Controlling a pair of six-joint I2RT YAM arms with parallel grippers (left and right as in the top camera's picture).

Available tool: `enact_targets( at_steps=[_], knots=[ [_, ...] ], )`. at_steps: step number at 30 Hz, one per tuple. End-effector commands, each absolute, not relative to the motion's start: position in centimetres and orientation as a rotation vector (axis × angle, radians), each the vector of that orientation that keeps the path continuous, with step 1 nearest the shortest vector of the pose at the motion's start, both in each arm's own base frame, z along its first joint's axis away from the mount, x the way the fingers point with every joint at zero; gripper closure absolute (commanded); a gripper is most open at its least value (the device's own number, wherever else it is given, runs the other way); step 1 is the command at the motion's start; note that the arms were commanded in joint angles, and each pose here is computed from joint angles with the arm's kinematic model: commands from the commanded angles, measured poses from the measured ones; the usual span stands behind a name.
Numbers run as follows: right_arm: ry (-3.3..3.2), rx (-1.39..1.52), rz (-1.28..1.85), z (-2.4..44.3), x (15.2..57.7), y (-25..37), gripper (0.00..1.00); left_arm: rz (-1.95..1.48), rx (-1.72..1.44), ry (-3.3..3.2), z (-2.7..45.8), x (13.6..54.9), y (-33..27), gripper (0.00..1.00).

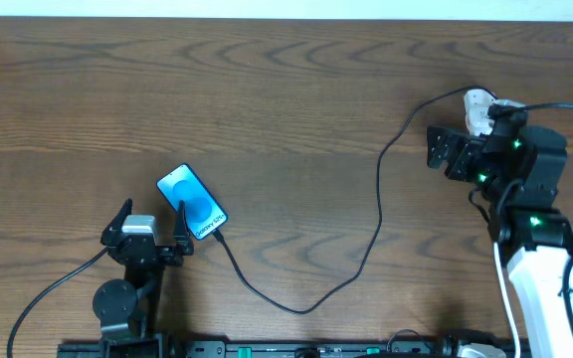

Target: Plug charger to phone and switch on socket

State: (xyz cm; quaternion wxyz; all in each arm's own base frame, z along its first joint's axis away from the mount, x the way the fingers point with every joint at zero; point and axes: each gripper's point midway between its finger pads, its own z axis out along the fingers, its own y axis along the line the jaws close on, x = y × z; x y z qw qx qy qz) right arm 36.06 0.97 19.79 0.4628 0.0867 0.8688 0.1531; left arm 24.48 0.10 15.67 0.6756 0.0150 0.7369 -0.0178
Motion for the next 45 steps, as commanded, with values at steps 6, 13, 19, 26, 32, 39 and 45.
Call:
enact_targets(
  at_steps=[6, 13, 19, 26, 32, 39, 45],
  knots=[
    [2.016, 0.189, 0.371, 21.0, 34.2, 1.2, 0.01, -0.072, 0.052, 1.703, 14.2, 24.4, -0.4, 0.12],
    [1.916, 0.165, 0.357, 21.0, 32.6, 1.3, 0.01, -0.072, 0.052, 1.703, 14.2, 24.4, -0.4, 0.12],
    [1.799, 0.151, 0.363, 20.4, 31.3, 1.4, 0.01, -0.072, 0.052, 1.703, 14.2, 24.4, -0.4, 0.12],
    [1.647, 0.138, 0.377, 19.7, 29.7, 1.5, 0.01, -0.072, 0.052, 1.703, 14.2, 24.4, -0.4, 0.12],
    [1.545, 0.115, 0.368, 18.4, 27.9, 1.6, 0.01, -0.072, 0.052, 1.703, 14.2, 24.4, -0.4, 0.12],
    [1.539, 0.137, 0.345, 18.5, 27.7, 1.2, 0.01, -0.072, 0.052, 1.703, 14.2, 24.4, -0.4, 0.12],
    [1.541, 0.195, 0.291, 18.3, 27.3, 0.0, 0.01, -0.072, 0.052, 1.703, 14.2, 24.4, -0.4, 0.12]
  ],
)
